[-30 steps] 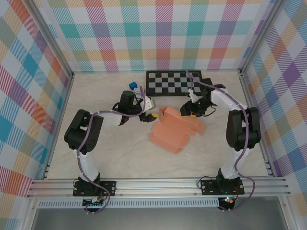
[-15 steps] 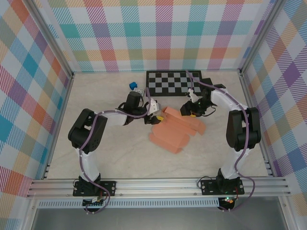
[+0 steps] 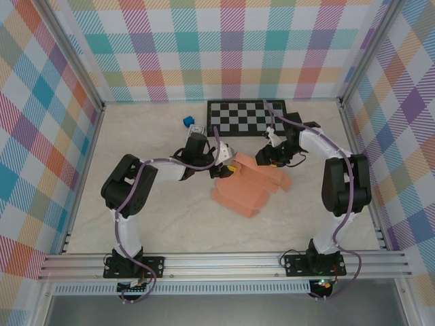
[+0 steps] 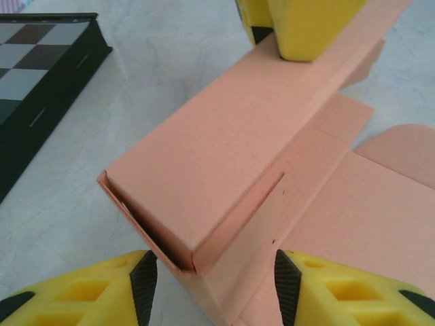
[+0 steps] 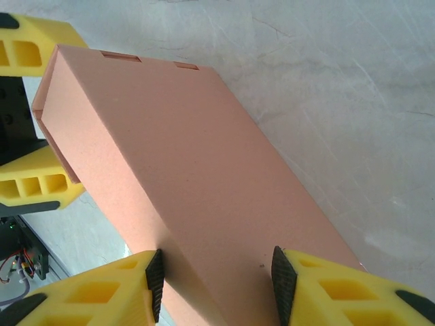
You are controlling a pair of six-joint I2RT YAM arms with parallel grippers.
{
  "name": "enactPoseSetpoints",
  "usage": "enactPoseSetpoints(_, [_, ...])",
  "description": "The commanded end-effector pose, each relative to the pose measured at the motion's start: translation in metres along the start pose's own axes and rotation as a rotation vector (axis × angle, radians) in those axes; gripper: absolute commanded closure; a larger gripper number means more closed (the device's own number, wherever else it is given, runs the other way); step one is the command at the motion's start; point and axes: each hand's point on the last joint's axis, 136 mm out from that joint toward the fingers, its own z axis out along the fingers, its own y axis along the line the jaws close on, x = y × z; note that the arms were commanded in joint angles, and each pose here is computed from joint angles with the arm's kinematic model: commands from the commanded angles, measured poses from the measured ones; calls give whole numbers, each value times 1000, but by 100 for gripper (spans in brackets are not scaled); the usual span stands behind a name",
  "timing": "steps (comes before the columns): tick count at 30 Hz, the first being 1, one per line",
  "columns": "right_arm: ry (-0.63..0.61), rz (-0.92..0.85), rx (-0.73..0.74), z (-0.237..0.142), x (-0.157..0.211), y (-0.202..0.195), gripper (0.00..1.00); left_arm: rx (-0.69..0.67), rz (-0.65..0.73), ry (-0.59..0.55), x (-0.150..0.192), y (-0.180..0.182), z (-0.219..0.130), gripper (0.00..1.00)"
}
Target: Fold the paper box
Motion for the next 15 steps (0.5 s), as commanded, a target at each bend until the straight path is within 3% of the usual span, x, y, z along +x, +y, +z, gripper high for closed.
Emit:
enactPoseSetpoints(1, [30,17,48,7,12,-10,53,-60,-31,-24,-10,6,13,48])
enactPoseSetpoints(8, [20,16,51,7,13,-9,53,-158,-47,-34,-5,6,21,54])
enactPoseSetpoints(15, [0,33,53,9,12,-10,54,-302,-111,-61,-12,14,31,53])
